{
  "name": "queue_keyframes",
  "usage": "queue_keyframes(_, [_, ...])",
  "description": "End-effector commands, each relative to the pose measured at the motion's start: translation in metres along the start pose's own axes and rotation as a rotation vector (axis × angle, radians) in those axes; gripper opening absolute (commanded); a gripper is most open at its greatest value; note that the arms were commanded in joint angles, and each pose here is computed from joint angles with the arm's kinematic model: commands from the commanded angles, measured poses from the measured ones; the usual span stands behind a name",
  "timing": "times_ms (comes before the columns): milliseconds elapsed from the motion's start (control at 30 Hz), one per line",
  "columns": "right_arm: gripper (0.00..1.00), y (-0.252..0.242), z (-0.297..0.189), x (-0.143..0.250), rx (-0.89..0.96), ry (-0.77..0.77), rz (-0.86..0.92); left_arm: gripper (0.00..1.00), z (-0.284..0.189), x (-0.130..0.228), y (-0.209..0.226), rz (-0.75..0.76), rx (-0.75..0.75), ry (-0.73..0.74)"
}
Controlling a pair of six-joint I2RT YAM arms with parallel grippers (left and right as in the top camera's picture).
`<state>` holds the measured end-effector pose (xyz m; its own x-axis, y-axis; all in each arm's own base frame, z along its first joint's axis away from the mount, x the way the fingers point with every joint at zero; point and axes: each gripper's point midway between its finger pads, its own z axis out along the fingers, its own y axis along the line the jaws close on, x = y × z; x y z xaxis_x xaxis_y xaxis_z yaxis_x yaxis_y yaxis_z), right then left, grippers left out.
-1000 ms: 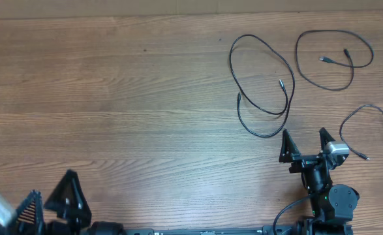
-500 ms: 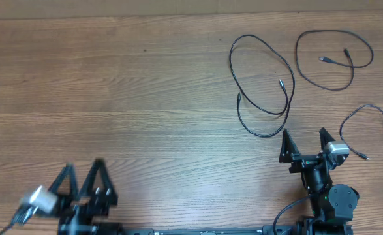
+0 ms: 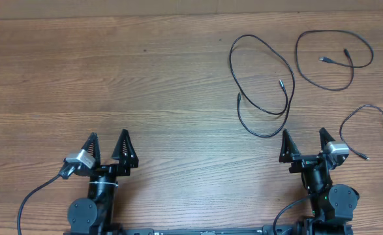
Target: Untangle cables
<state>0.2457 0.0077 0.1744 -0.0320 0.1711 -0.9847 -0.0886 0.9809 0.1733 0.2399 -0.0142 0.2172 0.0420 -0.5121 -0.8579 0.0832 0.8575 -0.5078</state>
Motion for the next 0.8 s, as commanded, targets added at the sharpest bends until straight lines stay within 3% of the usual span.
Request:
queue_keyframes(0, [1.00, -0.003, 0.001, 0.004, 0.011, 0.005, 0.004, 1.00, 0.001, 0.002, 0.020, 0.067, -0.089, -0.053])
queue_keyframes(167, [1.00, -0.003, 0.001, 0.004, 0.011, 0.005, 0.004, 1.00, 0.003, 0.009, 0.018, 0.225, -0.057, -0.056])
queue_keyframes(333, [1.00, -0.003, 0.001, 0.004, 0.011, 0.005, 0.004, 1.00, 0.004, 0.030, 0.008, 0.403, 0.029, 0.037])
queue_keyframes(467, [1.00, -0.003, 0.001, 0.004, 0.011, 0.005, 0.004, 1.00, 0.000, 0.061, 0.019, 0.405, 0.021, 0.176])
queue_keyframes(767, [1.00, -0.003, 0.001, 0.004, 0.011, 0.005, 0.004, 0.99, 0.000, 0.060, 0.019, 0.405, 0.017, 0.170])
